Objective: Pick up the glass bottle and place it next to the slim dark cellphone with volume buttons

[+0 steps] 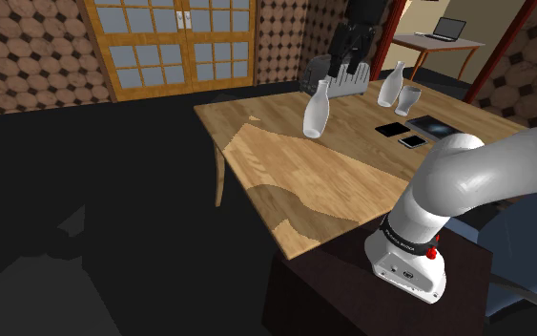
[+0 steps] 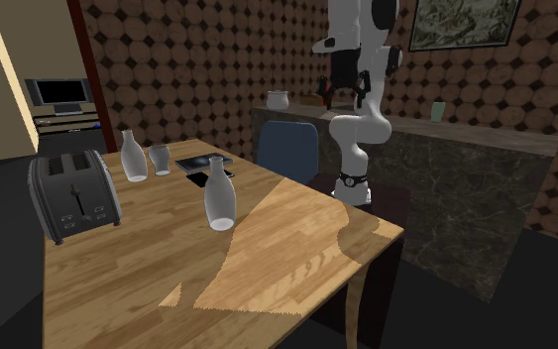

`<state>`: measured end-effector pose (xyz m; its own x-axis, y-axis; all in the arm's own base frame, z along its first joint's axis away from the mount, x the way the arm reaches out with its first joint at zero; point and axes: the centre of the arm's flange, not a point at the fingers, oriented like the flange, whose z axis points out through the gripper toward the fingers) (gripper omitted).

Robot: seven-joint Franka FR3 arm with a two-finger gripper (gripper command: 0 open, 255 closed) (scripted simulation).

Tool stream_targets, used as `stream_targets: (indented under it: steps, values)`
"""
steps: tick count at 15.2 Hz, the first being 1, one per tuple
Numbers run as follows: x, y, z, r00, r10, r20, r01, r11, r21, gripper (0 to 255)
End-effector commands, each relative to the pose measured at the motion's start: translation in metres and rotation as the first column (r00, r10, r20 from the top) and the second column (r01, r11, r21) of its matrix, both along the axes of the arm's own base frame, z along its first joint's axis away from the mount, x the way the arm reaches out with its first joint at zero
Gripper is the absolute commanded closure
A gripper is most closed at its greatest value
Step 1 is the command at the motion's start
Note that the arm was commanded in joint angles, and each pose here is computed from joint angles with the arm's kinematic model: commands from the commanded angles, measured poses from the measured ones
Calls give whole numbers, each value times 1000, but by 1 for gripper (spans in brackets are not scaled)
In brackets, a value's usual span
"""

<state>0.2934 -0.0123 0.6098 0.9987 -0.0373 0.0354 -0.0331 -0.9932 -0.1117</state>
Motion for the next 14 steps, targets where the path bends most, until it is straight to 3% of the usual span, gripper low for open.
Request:
stream_targets:
  steps: [1, 14]
  values:
    - [0, 0, 0, 1000, 0, 0, 0, 1000, 0, 0]
    - [77, -127, -66, 999, -24, 30, 26, 998, -52, 0]
